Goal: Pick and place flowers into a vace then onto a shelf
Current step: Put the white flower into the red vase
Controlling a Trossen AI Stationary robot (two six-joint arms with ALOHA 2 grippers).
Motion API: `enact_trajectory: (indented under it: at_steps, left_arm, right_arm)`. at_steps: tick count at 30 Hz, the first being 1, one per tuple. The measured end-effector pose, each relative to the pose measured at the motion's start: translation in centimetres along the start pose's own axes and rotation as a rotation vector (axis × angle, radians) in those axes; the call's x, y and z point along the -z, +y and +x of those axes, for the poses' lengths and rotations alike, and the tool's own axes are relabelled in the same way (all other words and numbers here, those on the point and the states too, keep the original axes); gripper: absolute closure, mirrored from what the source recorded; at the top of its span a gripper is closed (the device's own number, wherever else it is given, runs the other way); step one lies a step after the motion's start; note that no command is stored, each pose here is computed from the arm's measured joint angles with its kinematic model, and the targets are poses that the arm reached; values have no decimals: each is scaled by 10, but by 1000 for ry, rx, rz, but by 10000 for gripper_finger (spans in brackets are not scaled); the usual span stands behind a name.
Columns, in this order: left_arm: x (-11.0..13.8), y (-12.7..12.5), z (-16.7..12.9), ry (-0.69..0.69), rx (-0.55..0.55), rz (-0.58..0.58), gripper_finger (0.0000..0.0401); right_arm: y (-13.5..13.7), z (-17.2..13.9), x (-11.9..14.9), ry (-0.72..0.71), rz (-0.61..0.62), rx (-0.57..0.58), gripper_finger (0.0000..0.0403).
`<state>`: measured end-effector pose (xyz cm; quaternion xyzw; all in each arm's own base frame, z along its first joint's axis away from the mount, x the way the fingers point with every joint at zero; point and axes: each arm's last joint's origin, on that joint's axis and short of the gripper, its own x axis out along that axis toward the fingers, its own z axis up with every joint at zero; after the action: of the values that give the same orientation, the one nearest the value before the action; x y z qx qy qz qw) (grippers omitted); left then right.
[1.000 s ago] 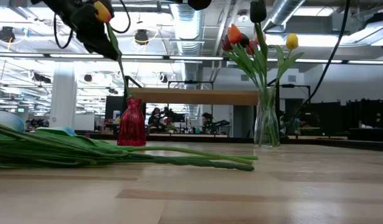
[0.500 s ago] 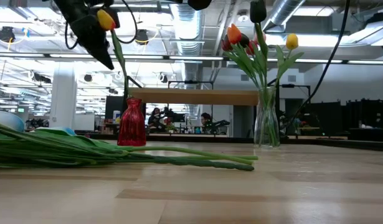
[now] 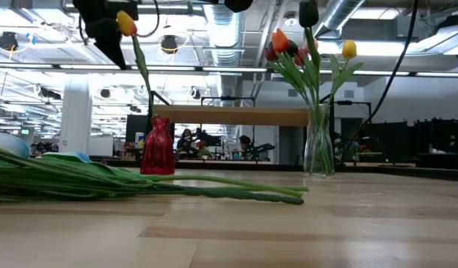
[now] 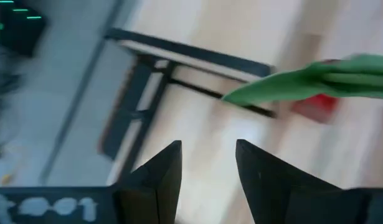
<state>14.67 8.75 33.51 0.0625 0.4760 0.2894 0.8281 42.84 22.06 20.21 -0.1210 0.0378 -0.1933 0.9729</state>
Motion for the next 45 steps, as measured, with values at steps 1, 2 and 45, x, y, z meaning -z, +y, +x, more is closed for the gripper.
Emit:
enact_trajectory:
  at_steps: [1, 2, 45]
  left_arm:
    - [-1, 2, -4, 5, -42, -4, 259]
    - [-2, 3, -7, 12, -80, -6, 259]
    - [52, -80, -118, -881, 404, -215, 313]
  right_arm:
    - [0, 0, 0, 0, 0, 0, 175]
    - [0, 0, 0, 0, 0, 0, 175]
    - [6, 5, -12, 388, -7, -258, 197]
